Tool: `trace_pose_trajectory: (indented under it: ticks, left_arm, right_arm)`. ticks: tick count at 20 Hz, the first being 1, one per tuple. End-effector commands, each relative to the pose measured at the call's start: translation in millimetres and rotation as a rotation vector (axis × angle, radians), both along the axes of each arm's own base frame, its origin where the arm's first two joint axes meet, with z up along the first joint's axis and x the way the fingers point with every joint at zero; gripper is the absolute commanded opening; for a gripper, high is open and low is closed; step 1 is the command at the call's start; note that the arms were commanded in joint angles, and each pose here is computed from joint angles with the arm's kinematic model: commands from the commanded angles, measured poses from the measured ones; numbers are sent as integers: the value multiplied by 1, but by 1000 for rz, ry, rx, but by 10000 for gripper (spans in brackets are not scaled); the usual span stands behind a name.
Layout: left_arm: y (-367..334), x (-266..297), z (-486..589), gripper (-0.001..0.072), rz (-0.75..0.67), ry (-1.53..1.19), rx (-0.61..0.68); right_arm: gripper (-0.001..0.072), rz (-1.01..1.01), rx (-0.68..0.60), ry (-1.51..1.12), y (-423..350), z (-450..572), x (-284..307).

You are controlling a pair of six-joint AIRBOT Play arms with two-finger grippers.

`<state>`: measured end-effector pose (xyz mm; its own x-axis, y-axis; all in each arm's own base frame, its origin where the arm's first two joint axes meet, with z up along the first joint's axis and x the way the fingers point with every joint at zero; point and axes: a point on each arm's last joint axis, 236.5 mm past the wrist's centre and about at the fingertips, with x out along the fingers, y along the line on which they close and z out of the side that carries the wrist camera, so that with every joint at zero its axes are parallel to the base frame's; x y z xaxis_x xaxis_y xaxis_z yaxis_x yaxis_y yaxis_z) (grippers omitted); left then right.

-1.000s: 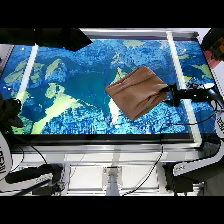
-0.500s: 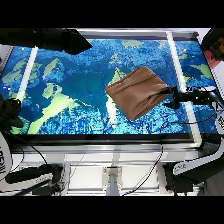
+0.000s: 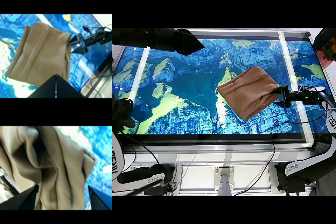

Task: Fold the clothes and pants, and hang the long-sleeved shirts on hangers.

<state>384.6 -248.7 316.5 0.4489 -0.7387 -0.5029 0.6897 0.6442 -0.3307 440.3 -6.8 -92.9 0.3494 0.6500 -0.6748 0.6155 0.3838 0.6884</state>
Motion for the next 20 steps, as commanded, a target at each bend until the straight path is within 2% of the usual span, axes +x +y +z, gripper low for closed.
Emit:
trace_pose_trajectory:
  ticks: [1, 9, 12, 13, 16, 17, 20]
  left_arm:
    - [0, 0, 0, 16, 1, 0, 0]
    - [0, 0, 0, 16, 1, 0, -1]
    - [0, 0, 0, 16, 1, 0, -1]
    - [0, 0, 0, 16, 1, 0, 0]
    - [0, 0, 0, 16, 1, 0, 0]
    - [0, 0, 0, 16, 1, 0, -1]
    - [0, 1, 0, 16, 1, 1, 0]
  right_arm:
    - [702, -17, 24, -83, 9, 5, 20]
    - [699, -60, 14, -139, 26, 4, 44]
    - [676, -71, -12, -151, 28, 1, 50]
    - [588, -75, -24, -157, 30, 0, 53]
    - [55, -94, -59, -173, 31, -3, 61]
    - [12, -98, -61, -175, 30, -3, 62]
    - [11, -93, -73, -195, 25, 3, 66]
